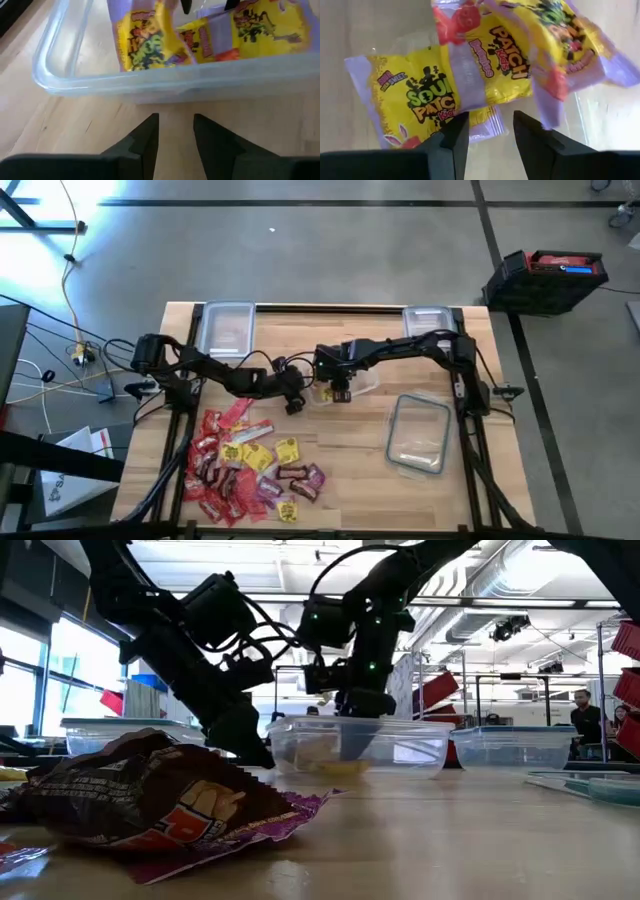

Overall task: Sort candy
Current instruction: Put the yellow candy into the center transparent bin

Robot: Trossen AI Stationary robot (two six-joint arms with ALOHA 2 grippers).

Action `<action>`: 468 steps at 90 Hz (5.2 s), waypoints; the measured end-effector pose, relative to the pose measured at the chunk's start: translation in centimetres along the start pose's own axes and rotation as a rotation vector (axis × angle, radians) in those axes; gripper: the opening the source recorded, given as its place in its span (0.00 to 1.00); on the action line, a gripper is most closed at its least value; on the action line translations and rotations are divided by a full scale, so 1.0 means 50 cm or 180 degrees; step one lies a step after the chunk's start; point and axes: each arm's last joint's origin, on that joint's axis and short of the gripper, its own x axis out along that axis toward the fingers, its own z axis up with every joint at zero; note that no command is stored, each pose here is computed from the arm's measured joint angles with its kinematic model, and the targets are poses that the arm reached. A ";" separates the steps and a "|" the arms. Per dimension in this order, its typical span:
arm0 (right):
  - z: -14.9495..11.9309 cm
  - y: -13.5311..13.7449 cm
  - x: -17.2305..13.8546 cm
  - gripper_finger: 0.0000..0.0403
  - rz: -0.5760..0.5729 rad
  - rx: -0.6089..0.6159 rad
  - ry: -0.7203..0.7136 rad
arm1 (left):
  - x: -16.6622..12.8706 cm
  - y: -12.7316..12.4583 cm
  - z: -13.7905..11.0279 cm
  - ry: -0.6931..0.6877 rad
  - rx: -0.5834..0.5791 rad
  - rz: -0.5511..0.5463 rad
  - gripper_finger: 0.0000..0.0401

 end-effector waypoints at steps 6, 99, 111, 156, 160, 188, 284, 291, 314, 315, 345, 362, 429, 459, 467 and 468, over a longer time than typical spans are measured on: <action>-0.003 -0.002 -0.008 0.31 -0.0089 -0.0004 0.0044 | 0.000 0.000 0.000 0.0000 0.0000 0.0000 0.26; 0.035 -0.001 -0.067 0.31 -0.0298 -0.0617 -0.0118 | 0.000 0.000 0.008 -0.0117 -0.0071 0.0028 0.26; 0.036 -0.002 -0.071 0.31 -0.0300 -0.0597 -0.0132 | 0.000 0.000 0.008 -0.0114 -0.0071 0.0029 0.26; 0.056 -0.014 -0.037 0.31 -0.0466 0.0242 -0.0425 | 0.000 0.000 0.007 -0.0114 -0.0106 0.0037 0.26; 0.055 -0.013 -0.025 0.31 -0.0457 0.0285 -0.0390 | 0.000 0.000 0.007 -0.0113 -0.0106 0.0036 0.26; 0.071 0.014 0.007 0.31 -0.0222 0.0279 -0.0523 | 0.000 0.000 0.006 -0.0105 -0.0099 0.0032 0.26; 0.036 0.058 -0.004 0.31 0.0266 -0.0486 0.0497 | -0.032 -0.048 0.006 -0.0175 -0.0329 -0.0196 0.26; 0.046 0.064 0.002 0.31 0.0352 -0.0422 0.0328 | -0.028 -0.050 0.009 -0.0248 -0.0345 -0.0193 0.26; 0.063 0.064 -0.017 0.31 0.0334 -0.0355 0.0182 | -0.027 -0.050 0.010 -0.0280 -0.0212 -0.0188 0.26; 0.063 0.063 -0.018 0.31 0.0336 -0.0353 0.0195 | -0.027 -0.050 0.010 -0.0281 -0.0201 -0.0187 0.26; 0.066 0.062 -0.066 0.31 0.0241 -0.0391 0.0455 | -0.044 -0.045 0.009 -0.0129 -0.0088 -0.0137 0.26; 0.094 0.101 -0.125 0.31 0.0032 -0.0561 0.0422 | -0.114 -0.043 0.016 0.0119 0.0097 -0.0264 0.26; 0.203 0.420 -0.114 0.31 0.0505 -0.0901 -0.1875 | -0.395 -0.156 -0.134 0.1582 0.0087 -0.1634 0.27; 0.198 0.422 0.018 0.31 0.0438 -0.0541 -0.1475 | -0.408 -0.171 -0.168 0.1709 0.0026 -0.1445 0.33; 0.194 0.421 0.044 0.31 0.0449 -0.0475 -0.1382 | -0.407 -0.173 -0.177 0.1655 0.0039 -0.1451 0.37; 0.194 0.420 0.047 0.31 0.0449 -0.0466 -0.1373 | -0.407 -0.172 -0.178 0.1649 0.0041 -0.1448 0.37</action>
